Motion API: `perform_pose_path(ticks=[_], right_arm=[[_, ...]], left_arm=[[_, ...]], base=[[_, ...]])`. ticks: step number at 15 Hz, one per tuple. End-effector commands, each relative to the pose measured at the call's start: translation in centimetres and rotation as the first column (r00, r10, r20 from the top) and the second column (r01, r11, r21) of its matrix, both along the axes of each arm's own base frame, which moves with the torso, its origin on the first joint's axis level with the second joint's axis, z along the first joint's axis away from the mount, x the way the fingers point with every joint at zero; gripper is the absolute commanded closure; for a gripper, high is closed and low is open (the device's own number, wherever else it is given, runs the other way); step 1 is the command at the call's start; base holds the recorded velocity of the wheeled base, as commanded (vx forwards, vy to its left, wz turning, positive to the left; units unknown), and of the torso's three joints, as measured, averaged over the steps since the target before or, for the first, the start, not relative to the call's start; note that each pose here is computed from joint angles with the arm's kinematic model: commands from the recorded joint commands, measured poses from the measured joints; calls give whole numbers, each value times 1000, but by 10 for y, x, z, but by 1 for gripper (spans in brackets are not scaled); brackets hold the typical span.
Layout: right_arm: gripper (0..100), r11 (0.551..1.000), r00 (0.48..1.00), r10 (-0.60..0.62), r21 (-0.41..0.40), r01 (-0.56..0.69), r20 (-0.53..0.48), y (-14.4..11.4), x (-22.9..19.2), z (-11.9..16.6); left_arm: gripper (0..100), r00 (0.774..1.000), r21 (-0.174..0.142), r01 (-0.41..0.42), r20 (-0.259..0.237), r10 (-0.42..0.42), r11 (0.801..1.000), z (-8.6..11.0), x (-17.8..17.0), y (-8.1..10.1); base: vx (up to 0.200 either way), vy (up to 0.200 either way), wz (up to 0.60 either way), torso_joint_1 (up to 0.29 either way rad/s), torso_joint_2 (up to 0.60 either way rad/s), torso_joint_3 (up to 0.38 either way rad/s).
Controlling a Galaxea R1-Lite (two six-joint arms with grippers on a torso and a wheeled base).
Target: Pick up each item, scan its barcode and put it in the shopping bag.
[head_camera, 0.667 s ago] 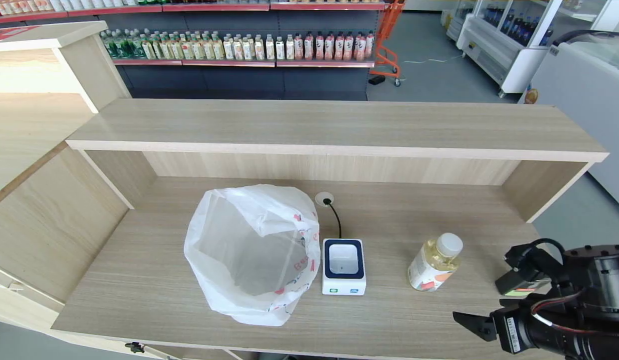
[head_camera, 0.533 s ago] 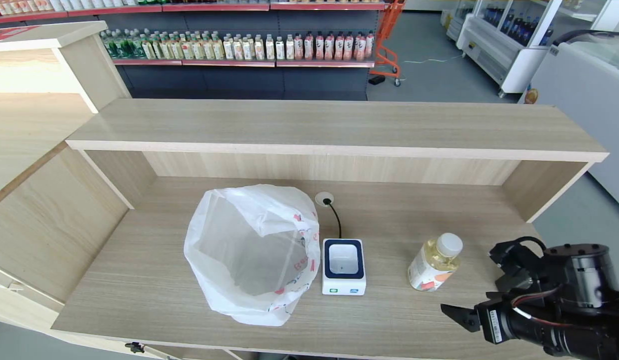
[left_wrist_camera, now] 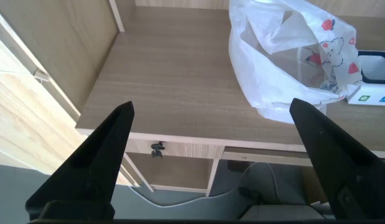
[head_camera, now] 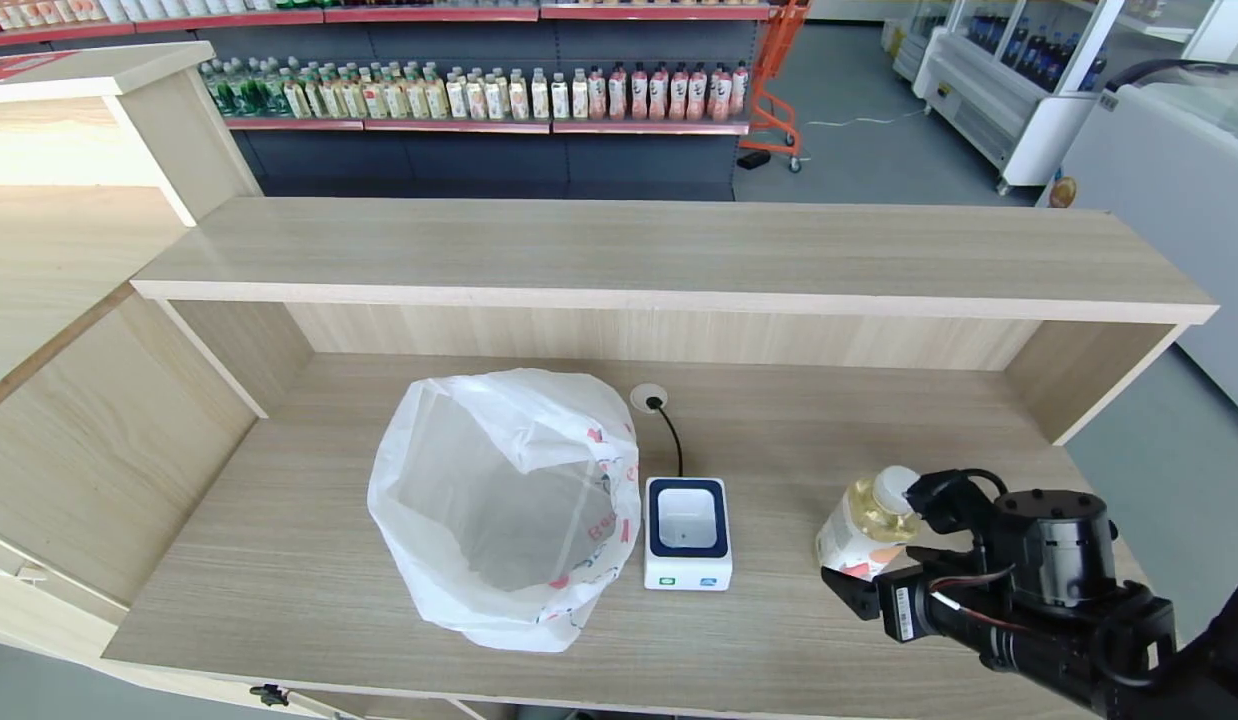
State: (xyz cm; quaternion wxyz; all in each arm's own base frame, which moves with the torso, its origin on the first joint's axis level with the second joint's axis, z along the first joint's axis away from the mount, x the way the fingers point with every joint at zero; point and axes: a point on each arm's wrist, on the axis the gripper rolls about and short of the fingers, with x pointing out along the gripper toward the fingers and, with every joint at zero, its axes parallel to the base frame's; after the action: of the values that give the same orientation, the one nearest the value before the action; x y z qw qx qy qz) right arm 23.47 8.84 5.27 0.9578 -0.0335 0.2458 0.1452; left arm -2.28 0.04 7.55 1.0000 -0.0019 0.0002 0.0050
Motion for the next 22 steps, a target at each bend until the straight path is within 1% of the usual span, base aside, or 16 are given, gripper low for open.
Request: perform_pose_path(ticks=[1, 4, 10, 11, 13, 14, 19, 22], right_arm=[[0, 1000, 999, 25, -12, -26, -21, 9, 6, -19], [0, 998, 999, -41, -51, 41, -2, 10, 11, -27], [0, 998, 996, -54, -18, 55, 67, 17, 26, -27], [0, 996, 994, -83, -22, 85, 72, 17, 29, -28], [0, 991, 986, -136, 24, 135, 93, 22, 37, -30], [0, 987, 982, -158, 25, 157, 98, 23, 39, -32], [0, 977, 967, -211, 39, 208, 140, 27, 52, -35], [0, 980, 970, -198, 45, 193, 141, 34, 52, -37]], left_arm=[[0, 1000, -1, -1, 0, 1, 1000, 0, 0, 0], [0, 1000, -1, -1, 0, 1, 1000, 0, 0, 0], [0, 1000, -1, -1, 0, 1, 1000, 0, 0, 0], [0, 1000, -1, -1, 0, 1, 1000, 0, 0, 0], [0, 1000, -1, -1, 0, 1, 1000, 0, 0, 0], [0, 1000, -1, -1, 0, 1, 1000, 0, 0, 0], [0, 1000, -1, -1, 0, 1, 1000, 0, 0, 0], [0, 1000, -1, -1, 0, 1, 1000, 0, 0, 0]], base=[[0, 0, 0, 0, 0, 0], [0, 0, 0, 0, 0, 0], [0, 0, 0, 0, 0, 0], [0, 0, 0, 0, 0, 0], [0, 0, 0, 0, 0, 0], [0, 0, 0, 0, 0, 0], [0, 0, 0, 0, 0, 0], [0, 0, 0, 0, 0, 0]])
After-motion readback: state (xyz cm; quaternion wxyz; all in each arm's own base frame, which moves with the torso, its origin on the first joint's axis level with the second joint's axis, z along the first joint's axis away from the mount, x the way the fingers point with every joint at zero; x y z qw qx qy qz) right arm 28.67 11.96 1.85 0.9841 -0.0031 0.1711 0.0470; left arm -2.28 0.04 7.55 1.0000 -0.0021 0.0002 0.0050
